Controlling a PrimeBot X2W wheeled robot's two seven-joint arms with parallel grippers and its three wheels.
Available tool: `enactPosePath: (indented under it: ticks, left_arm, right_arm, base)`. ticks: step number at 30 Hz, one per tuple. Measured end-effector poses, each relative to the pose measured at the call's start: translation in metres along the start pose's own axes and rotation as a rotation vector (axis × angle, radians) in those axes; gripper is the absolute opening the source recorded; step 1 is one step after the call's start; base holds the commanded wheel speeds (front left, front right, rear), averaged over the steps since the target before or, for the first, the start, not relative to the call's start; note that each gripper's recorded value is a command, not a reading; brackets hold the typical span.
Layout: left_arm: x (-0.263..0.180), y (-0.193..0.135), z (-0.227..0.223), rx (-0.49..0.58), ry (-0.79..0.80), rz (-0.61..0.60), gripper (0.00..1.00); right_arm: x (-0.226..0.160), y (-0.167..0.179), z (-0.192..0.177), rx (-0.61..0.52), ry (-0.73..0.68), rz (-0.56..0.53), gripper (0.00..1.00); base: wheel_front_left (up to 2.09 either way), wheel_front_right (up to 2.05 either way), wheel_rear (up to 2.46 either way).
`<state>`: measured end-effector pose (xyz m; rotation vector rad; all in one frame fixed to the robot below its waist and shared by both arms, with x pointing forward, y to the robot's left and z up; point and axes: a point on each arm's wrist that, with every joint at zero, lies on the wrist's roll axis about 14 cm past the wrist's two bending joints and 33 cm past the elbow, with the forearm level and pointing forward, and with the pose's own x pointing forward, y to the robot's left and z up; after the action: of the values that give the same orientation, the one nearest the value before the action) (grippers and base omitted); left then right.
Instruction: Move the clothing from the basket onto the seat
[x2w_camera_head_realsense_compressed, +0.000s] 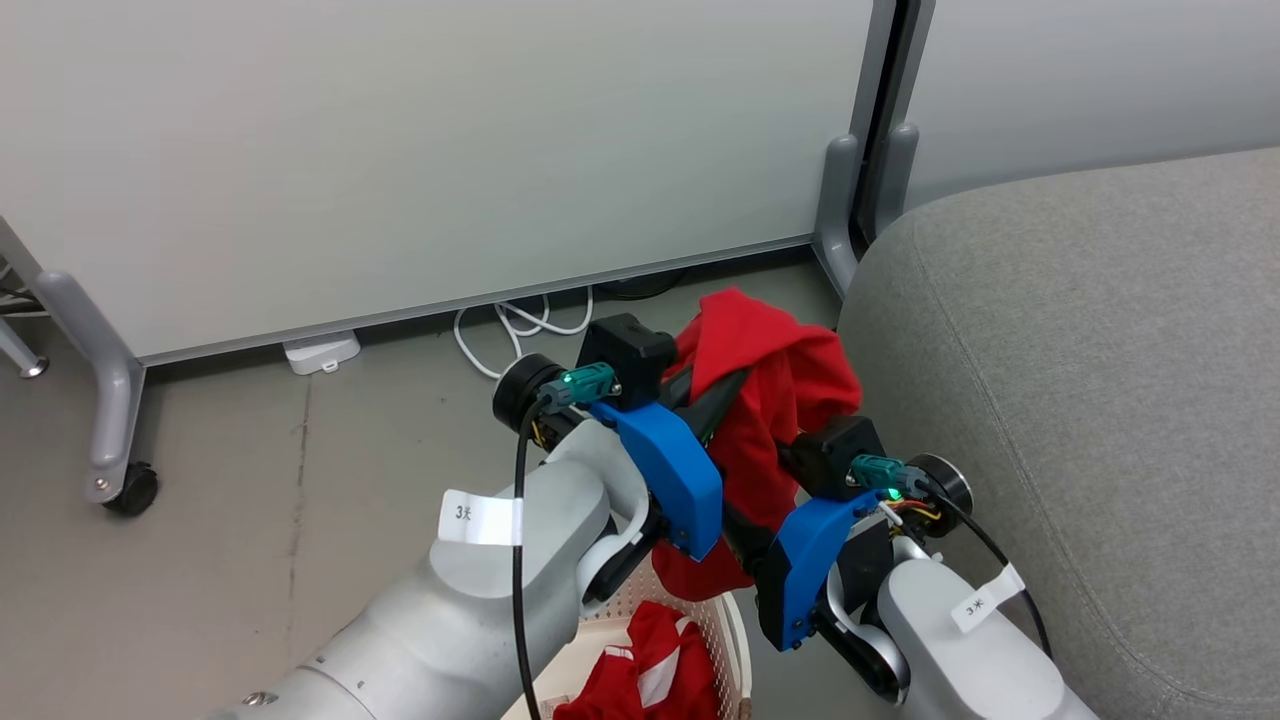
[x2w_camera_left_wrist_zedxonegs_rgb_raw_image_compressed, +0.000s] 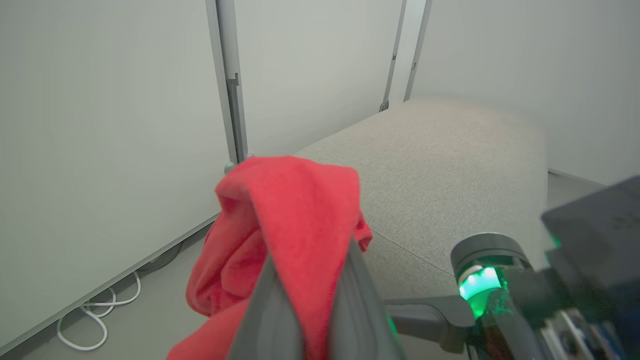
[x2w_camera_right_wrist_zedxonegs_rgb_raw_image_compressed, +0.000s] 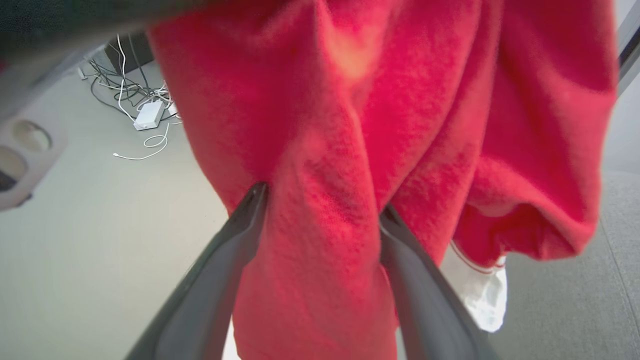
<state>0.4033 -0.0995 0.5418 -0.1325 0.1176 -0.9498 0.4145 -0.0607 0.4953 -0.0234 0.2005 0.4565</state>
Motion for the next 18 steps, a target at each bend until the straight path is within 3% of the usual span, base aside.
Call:
enactPosePath:
  ticks: [2, 3, 4, 5, 18]
  left_arm:
    - [-0.0003, -0.0003, -0.0008, 0.0, 0.003, -0.001, 0.0]
    - [-0.0002, -0.0006, -0.0011, 0.003, 0.004, -0.002, 0.0]
    - [-0.0002, -0.0006, -0.0011, 0.002, 0.005, -0.002, 0.0]
    - [-0.0002, -0.0006, -0.0012, 0.001, 0.006, -0.002, 0.0]
    - [0.0013, 0.0, -0.0009, 0.007, 0.009, 0.002, 0.0]
  right_arm:
    - [0.0011, 0.0, -0.0011, 0.007, 0.0, 0.002, 1.0]
    - [0.0013, -0.001, -0.0008, 0.015, -0.006, -0.001, 0.85]
    - [0.0016, -0.002, -0.0008, 0.015, -0.008, -0.003, 0.3]
    - [0.002, -0.0027, -0.0005, 0.014, -0.009, -0.003, 0.0]
    - [0.0011, -0.0056, -0.0035, 0.014, -0.013, -0.009, 0.0]
  base:
    - [0.0, 0.0, 0.0]
    - [0.0, 0.0, 0.0]
    - [0.0, 0.0, 0.0]
    - [0.0, 0.0, 0.0]
    - [0.0, 0.0, 0.0]
